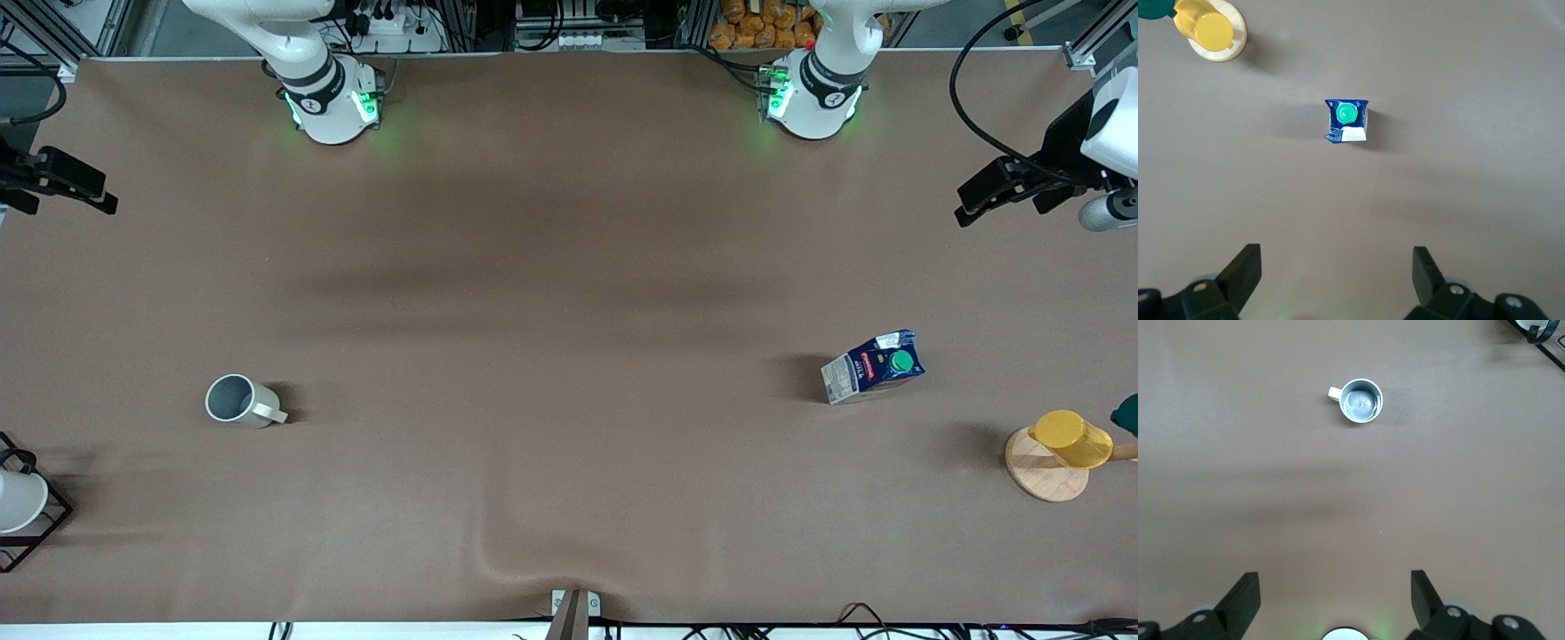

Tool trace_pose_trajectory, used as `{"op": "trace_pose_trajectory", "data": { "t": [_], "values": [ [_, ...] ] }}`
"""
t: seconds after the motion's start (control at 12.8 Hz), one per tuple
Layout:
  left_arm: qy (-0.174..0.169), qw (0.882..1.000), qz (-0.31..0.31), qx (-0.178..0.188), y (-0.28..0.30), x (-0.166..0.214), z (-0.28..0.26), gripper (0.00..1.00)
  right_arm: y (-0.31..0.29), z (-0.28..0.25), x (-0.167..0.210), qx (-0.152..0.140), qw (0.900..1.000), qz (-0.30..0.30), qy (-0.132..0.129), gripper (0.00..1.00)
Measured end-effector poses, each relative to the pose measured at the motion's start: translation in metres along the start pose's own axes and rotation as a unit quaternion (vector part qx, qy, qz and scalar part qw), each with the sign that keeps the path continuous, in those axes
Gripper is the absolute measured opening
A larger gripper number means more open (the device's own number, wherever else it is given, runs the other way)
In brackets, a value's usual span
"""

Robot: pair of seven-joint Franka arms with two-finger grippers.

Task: Place milk next to cup
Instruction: 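Reach the left gripper down to the blue milk carton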

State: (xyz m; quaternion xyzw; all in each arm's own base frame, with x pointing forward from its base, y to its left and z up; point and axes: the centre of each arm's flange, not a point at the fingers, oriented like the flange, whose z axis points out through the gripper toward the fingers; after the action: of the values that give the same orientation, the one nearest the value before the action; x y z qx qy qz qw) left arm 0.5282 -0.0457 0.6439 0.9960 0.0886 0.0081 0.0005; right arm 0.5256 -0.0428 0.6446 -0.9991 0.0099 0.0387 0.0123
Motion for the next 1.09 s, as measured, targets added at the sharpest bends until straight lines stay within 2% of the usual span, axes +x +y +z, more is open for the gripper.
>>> {"op": "trace_pose_trajectory", "data": {
  "t": [0.39, 0.54, 0.62, 0.86, 1.09],
  "values": [
    [-0.002, 1.000, -0.003, 0.013, -0.006, 0.006, 0.005, 1.00, 0.004, 0.000, 0.000, 0.005, 1.000, 0.004, 0.000, 1.00],
    [-0.021, 1.000, -0.001, 0.019, -0.005, 0.019, 0.028, 1.00, 0.004, 0.000, 0.000, 0.006, 1.000, 0.004, 0.000, 1.00],
    [-0.028, 0.999, -0.001, 0.019, -0.004, 0.029, 0.047, 1.00, 0.004, 0.000, 0.000, 0.007, 1.000, 0.004, 0.000, 1.00],
    [0.001, 1.000, -0.002, 0.006, -0.001, 0.064, 0.124, 1.00, 0.002, 0.002, 0.002, 0.012, 1.000, 0.003, -0.001, 1.00],
    [0.002, 1.000, 0.000, -0.001, 0.004, 0.089, 0.204, 1.00, -0.001, 0.023, 0.018, 0.030, 0.999, 0.002, -0.014, 1.00]
  ]
}}
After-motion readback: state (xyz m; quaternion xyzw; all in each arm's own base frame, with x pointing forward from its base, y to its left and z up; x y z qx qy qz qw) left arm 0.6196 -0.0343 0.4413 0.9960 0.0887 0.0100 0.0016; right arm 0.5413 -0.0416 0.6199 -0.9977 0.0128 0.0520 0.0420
